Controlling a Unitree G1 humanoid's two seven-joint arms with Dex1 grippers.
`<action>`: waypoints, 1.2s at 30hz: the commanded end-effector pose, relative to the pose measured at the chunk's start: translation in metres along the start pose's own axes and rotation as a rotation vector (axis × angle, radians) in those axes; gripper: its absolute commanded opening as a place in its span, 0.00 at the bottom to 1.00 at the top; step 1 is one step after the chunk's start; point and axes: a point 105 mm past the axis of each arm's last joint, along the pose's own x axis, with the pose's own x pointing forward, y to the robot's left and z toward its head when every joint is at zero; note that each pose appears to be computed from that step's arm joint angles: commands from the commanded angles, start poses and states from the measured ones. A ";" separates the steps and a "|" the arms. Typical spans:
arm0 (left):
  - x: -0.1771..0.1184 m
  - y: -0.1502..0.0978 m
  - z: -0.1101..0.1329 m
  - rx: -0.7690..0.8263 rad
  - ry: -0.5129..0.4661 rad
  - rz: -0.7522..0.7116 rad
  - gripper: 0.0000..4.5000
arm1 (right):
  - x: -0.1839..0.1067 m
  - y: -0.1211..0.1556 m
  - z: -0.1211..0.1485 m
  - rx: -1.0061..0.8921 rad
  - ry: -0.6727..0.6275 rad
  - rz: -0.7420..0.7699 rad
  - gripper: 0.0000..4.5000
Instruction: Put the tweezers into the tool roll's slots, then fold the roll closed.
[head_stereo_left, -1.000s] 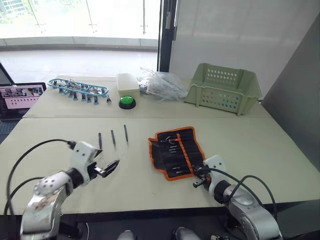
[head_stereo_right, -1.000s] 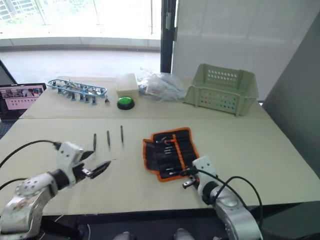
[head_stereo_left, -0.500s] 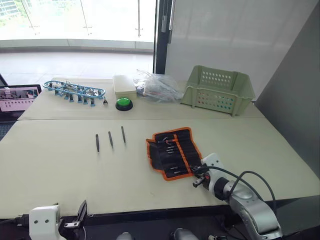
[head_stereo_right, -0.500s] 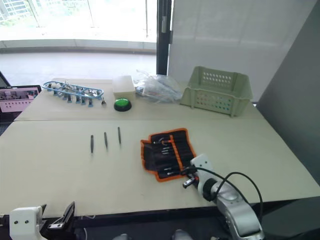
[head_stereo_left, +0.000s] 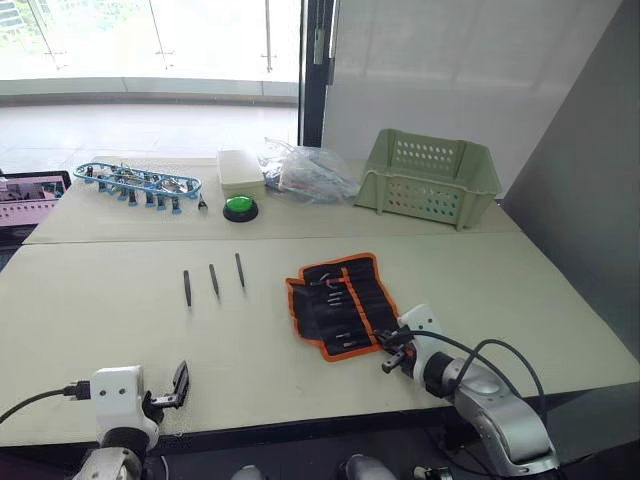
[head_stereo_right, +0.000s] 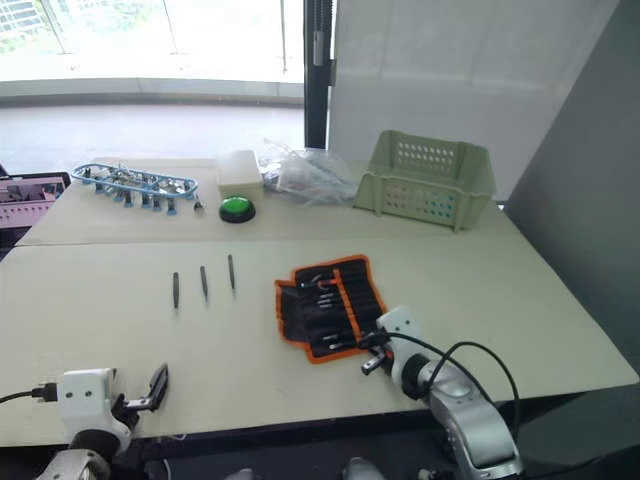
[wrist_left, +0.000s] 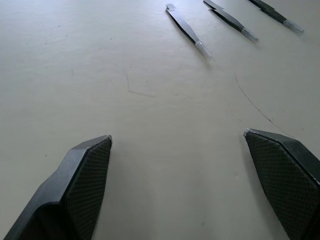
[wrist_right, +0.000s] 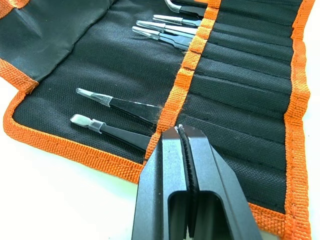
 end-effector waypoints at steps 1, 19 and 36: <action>0.021 -0.013 -0.002 -0.027 0.024 -0.031 1.00 | 0.005 0.010 -0.034 0.054 0.126 0.024 0.00; 0.092 -0.048 0.012 -0.151 0.103 0.013 1.00 | 0.005 0.009 -0.031 0.063 0.112 -0.007 0.00; 0.117 -0.051 0.022 -0.160 0.071 0.008 0.01 | 0.005 0.006 -0.030 0.065 0.106 -0.019 0.00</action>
